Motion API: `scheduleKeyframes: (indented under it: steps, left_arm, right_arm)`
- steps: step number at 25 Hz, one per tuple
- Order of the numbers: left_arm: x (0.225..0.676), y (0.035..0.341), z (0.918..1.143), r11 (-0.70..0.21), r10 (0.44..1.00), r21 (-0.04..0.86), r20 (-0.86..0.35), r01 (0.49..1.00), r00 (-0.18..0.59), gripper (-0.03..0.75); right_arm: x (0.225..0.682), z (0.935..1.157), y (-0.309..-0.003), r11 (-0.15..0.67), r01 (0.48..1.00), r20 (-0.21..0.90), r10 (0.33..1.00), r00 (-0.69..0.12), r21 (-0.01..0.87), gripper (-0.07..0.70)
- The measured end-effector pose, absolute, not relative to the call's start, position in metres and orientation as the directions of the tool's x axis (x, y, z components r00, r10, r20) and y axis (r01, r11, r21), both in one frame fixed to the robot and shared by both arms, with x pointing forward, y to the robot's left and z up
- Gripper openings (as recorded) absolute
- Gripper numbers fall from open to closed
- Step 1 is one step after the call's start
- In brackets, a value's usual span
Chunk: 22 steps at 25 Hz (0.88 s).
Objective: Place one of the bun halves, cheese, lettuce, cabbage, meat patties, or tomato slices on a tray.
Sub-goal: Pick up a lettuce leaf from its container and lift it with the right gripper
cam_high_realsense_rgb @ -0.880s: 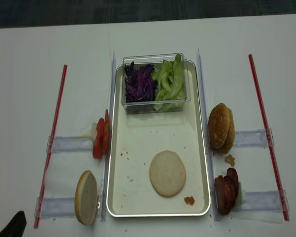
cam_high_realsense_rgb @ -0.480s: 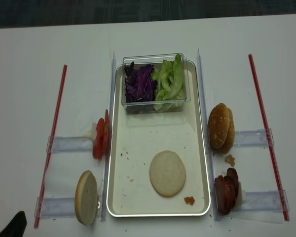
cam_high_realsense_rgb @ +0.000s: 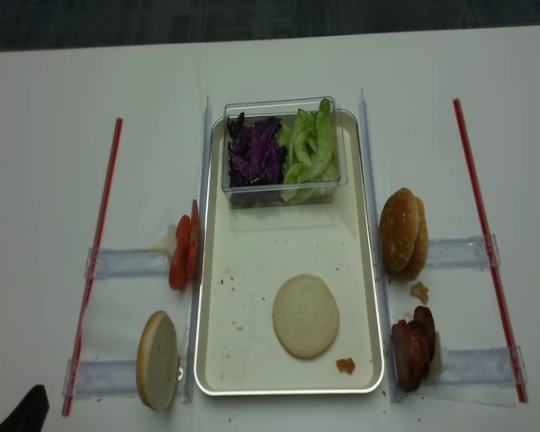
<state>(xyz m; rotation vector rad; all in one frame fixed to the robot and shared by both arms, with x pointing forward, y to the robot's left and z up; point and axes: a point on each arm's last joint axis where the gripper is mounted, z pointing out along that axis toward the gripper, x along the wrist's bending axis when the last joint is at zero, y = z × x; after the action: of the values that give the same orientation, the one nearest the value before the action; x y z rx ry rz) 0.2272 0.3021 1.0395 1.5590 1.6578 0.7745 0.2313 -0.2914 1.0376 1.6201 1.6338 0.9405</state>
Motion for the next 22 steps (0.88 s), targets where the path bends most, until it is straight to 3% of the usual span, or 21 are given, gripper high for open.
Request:
scheduleKeyframes:
  steps: [12,22]
  left_arm:
    - [0.2272,0.3021,1.0395,0.088,0.995,0.823,-0.1,0.562,-0.008,0.671]
    - [0.2272,0.3021,1.0395,0.088,0.995,0.823,-0.1,0.562,-0.008,0.671]
  right_arm:
    - [0.2313,1.0377,-0.2912,-0.004,0.537,0.031,0.999,-0.041,0.844,0.691]
    - [0.2313,1.0377,-0.2912,0.0,0.536,0.028,0.999,-0.043,0.844,0.512]
